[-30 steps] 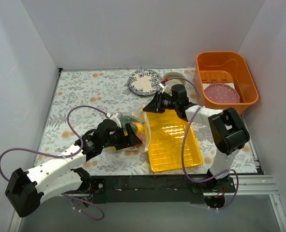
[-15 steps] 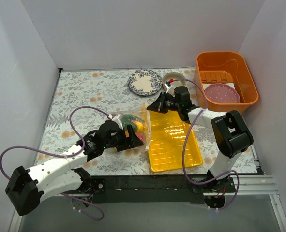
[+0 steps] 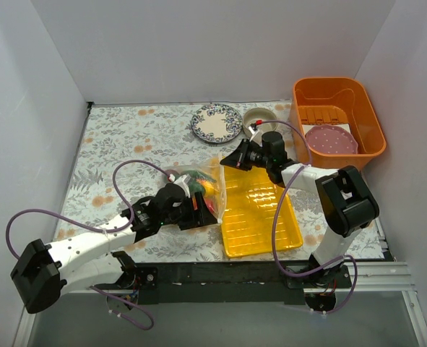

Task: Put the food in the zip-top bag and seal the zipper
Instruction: Adjust the zipper food storage bag at the center of the board.

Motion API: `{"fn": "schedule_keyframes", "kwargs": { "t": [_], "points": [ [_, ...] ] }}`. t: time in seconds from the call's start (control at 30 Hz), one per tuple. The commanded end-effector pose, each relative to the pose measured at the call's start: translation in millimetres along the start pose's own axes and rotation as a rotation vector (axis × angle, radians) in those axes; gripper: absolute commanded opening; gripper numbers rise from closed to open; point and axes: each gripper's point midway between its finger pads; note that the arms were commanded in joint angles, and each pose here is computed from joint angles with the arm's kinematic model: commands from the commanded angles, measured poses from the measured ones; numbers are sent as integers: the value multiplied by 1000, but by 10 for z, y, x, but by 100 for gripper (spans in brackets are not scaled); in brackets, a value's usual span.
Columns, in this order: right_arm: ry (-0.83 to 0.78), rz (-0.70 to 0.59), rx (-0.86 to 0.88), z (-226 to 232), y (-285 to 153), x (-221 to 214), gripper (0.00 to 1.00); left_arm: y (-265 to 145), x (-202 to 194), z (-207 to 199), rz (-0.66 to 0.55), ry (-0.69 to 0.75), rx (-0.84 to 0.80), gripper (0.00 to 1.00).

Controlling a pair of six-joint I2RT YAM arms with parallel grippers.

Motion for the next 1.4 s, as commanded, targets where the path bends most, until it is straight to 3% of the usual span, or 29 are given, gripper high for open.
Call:
{"fn": "schedule_keyframes", "kwargs": {
  "t": [0.0, 0.17, 0.3, 0.63, 0.87, 1.17, 1.37],
  "points": [
    [-48, -71, 58, 234, -89, 195, 1, 63, 58, 12, -34, 2, 36, 59],
    [-42, -67, 68, 262, -103, 192, 1, 104, 155, 36, -77, -40, 75, 59],
    [-42, -63, 76, 291, -116, 188, 1, 83, 264, -11, -150, -118, 49, 65],
    [-39, -64, 60, 292, -189, 160, 1, 141, 290, -74, -199, -308, -47, 64],
    [-57, -84, 39, 317, -251, 187, 1, 49, 149, 104, -195, -432, -37, 63],
    [-50, -80, 37, 288, -268, 144, 1, 167, 164, 139, -220, -469, -68, 62],
    [-52, -73, 34, 281, -277, 133, 1, 325, 84, 144, -191, -482, -68, 54]
  ]
}}
Point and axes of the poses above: each gripper's point midway between its finger pads, its own y axis out along the fingers, its own z axis along the line the jaws close on, x = y × z, and after that the axes turned 3 degrees about y, right-handed
